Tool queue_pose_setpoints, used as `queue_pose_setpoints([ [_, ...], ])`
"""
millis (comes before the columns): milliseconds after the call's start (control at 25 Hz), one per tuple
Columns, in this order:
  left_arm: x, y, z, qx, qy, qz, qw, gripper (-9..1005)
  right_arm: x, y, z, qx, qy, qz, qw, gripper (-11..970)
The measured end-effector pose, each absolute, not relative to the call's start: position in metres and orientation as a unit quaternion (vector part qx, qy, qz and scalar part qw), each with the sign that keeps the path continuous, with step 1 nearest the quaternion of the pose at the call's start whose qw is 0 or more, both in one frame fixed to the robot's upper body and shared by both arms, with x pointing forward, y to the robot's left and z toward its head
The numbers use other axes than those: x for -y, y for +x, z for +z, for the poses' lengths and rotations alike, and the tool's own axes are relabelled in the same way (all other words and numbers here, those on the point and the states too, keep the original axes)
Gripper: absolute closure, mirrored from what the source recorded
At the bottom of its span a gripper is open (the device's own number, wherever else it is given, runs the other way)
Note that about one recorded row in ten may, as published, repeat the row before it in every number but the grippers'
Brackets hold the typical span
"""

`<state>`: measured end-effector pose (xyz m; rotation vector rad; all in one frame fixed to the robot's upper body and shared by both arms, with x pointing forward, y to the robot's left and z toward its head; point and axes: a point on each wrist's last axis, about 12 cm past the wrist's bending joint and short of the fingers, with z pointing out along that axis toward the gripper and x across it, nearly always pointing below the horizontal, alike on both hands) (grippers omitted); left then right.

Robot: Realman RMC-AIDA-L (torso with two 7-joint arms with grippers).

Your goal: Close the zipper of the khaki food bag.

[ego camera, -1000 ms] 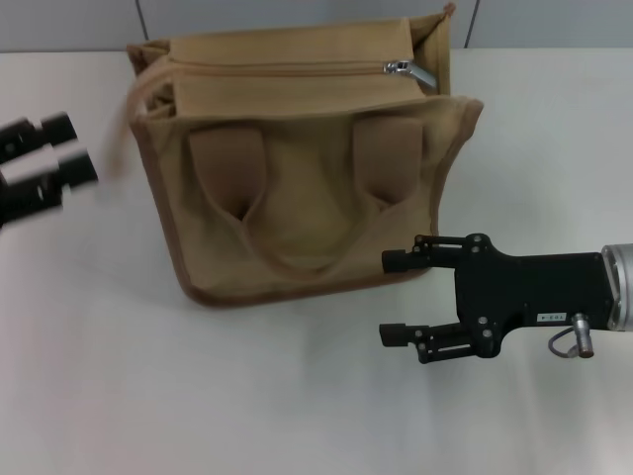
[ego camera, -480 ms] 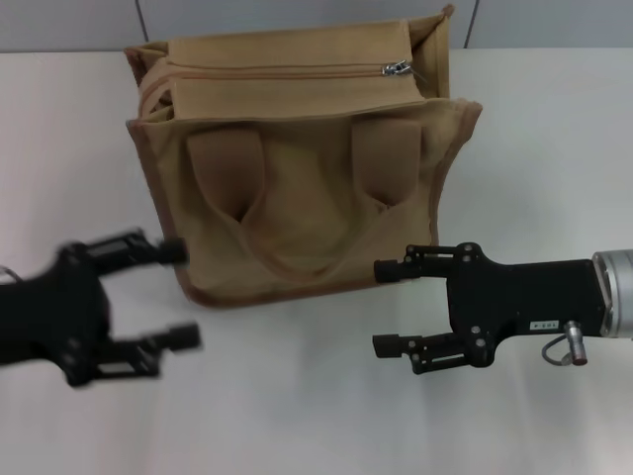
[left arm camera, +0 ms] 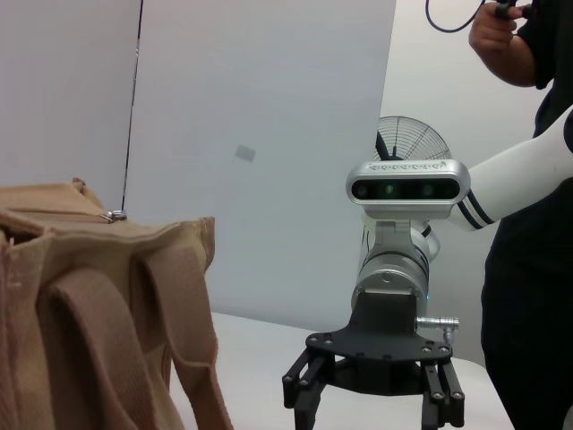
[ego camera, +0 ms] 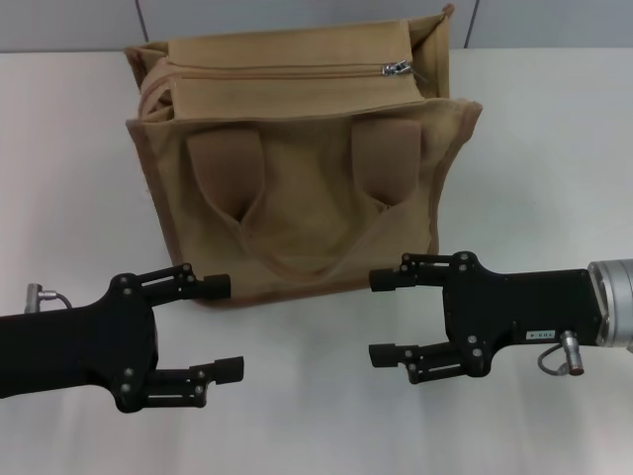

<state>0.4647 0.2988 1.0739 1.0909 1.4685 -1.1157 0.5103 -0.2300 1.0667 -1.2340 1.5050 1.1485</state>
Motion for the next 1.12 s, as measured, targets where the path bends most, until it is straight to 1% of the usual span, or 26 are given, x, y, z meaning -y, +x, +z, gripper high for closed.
queue_pose_setpoints([
  [1120, -0.2954, 0.4602, 1.0686, -0.606, 0.452, -0.465, 0.46, 167, 0.2289, 0.5107, 1.0687, -0.597, -0.494, 0.464, 0.43, 160],
])
